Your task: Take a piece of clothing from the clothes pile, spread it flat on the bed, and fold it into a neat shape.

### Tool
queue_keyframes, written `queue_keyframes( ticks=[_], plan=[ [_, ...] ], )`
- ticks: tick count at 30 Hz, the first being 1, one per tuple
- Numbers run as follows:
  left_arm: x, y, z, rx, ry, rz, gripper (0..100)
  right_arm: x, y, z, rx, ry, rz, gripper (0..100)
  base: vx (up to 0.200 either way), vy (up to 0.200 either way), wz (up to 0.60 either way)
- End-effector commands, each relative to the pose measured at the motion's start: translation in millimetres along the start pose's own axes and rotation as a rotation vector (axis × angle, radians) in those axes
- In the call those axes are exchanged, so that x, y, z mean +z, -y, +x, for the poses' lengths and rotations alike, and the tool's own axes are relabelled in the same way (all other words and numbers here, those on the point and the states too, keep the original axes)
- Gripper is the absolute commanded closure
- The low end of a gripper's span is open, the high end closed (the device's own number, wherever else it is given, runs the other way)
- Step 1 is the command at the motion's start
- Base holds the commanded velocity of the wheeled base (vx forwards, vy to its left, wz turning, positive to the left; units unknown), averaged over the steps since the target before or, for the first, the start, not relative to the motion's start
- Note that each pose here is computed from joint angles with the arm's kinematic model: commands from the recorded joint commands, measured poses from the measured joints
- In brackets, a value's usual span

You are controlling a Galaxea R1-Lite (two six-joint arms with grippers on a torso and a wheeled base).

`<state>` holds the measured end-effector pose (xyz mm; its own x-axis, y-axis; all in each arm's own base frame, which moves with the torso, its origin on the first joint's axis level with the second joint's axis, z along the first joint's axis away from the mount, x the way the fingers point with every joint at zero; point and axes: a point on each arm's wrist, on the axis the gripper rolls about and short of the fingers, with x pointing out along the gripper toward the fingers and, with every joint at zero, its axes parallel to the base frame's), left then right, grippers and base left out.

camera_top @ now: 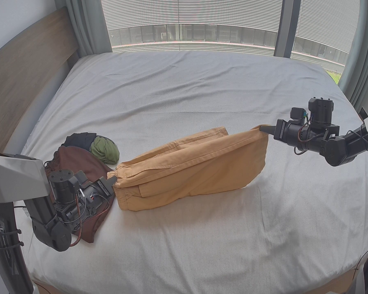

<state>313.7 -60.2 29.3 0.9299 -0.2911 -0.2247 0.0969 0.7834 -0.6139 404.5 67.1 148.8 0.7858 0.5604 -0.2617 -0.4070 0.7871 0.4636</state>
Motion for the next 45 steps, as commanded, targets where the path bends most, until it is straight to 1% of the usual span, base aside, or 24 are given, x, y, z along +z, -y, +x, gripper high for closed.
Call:
queue_keyframes(
  ticks=[1,13,19,22,26,31,36,40,45],
  plan=[
    [3.8,-3.4,2.5,0.011,0.020,-0.005,100,4.3,3.7,12.6,-0.003,-0.011,0.004,100,0.000,0.000,0.00],
    [6.5,-5.9,6.8,0.011,0.034,-0.018,100,18.5,8.3,32.9,-0.011,-0.019,0.009,100,0.000,0.000,0.00],
    [5.2,-9.1,11.1,0.020,0.037,-0.017,100,15.4,18.3,50.2,-0.031,-0.027,0.015,100,0.000,0.000,0.00],
    [3.5,-10.7,17.5,0.044,0.059,-0.016,100,11.6,23.8,59.2,-0.041,-0.028,0.016,100,0.000,0.000,0.00],
    [1.8,-13.7,24.2,0.059,0.073,-0.016,100,10.3,23.5,67.5,-0.035,-0.024,0.012,100,0.000,0.000,0.00],
    [-2.1,-20.9,32.2,0.071,0.071,-0.020,100,2.2,24.6,87.1,-0.064,-0.007,0.001,100,0.000,0.000,0.00],
    [-1.4,-21.0,35.7,0.065,0.079,-0.042,100,4.4,25.0,93.3,-0.058,0.009,-0.001,100,0.000,0.000,0.00],
    [-4.7,-25.1,40.5,0.070,0.076,-0.044,100,7.7,26.8,98.6,-0.069,0.035,0.008,100,0.000,0.000,0.00],
    [-2.9,-24.7,41.9,0.065,0.084,-0.044,100,9.3,26.5,101.3,-0.060,0.056,0.006,100,0.000,0.000,0.00]
  ],
)
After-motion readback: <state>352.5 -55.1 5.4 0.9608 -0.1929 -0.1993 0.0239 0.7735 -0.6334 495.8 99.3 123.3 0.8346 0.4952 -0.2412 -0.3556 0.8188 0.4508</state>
